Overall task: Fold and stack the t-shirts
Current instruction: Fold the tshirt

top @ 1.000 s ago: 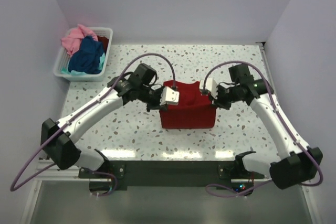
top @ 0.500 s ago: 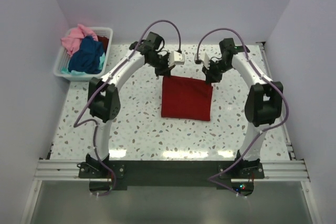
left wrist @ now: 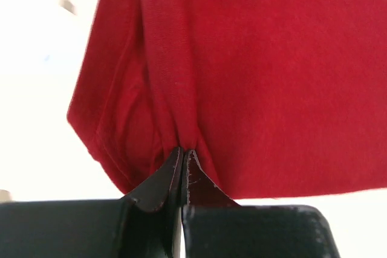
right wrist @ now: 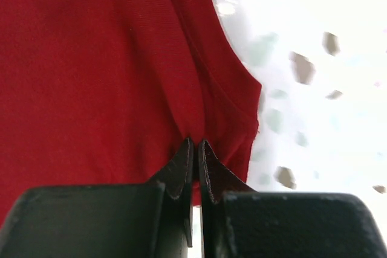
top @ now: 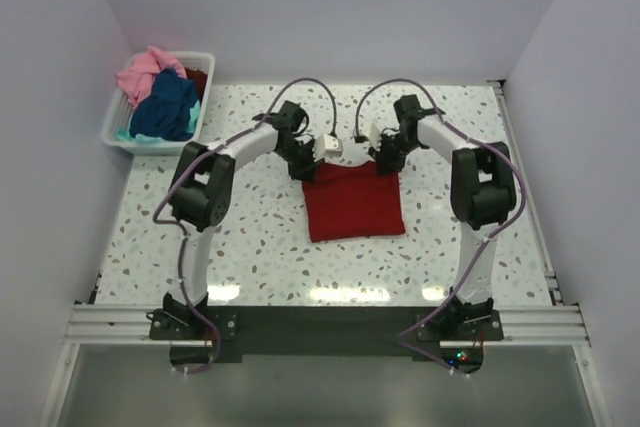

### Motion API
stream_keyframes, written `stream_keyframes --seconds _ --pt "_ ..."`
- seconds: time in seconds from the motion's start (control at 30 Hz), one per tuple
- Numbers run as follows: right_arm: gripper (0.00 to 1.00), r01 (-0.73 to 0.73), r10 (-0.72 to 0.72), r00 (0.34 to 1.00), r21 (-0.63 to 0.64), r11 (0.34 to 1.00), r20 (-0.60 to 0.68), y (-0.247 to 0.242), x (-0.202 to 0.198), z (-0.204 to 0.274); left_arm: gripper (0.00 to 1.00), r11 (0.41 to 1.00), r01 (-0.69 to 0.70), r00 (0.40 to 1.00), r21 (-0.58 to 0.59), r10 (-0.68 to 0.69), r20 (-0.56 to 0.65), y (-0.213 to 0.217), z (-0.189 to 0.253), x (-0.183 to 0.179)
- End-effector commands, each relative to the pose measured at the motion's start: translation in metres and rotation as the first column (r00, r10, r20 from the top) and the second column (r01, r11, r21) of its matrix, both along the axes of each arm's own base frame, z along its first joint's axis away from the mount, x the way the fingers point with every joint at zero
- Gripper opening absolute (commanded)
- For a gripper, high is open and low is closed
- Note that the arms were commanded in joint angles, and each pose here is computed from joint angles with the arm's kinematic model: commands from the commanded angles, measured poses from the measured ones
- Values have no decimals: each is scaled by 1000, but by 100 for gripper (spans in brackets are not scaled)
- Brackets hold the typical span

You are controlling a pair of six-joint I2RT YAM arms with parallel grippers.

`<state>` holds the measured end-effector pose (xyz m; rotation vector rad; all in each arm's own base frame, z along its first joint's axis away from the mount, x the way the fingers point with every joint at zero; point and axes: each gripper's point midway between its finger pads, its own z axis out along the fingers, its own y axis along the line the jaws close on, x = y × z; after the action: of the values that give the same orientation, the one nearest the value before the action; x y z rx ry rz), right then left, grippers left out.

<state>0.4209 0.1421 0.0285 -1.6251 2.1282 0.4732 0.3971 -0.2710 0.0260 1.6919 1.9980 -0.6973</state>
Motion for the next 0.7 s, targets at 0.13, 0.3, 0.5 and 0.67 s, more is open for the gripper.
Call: stream_keyframes --seconds 0.13,0.3,0.5,0.67 --pt "0 -30 29 999 27 999 29 18 -57 49 0 995 -47 999 -92 46 -14 17 62 -68" --pt "0 -45 42 996 42 998 73 9 -82 90 0 988 -3 1000 -153 4 7 4 100 -98" --pt "0 -70 69 995 14 997 67 -5 -100 122 0 977 43 999 -208 -35 40 -21 132 -106" --pt "0 -60 60 998 -18 998 18 -16 -83 93 0 988 5 1000 -152 -1 27 -25 111 -75"
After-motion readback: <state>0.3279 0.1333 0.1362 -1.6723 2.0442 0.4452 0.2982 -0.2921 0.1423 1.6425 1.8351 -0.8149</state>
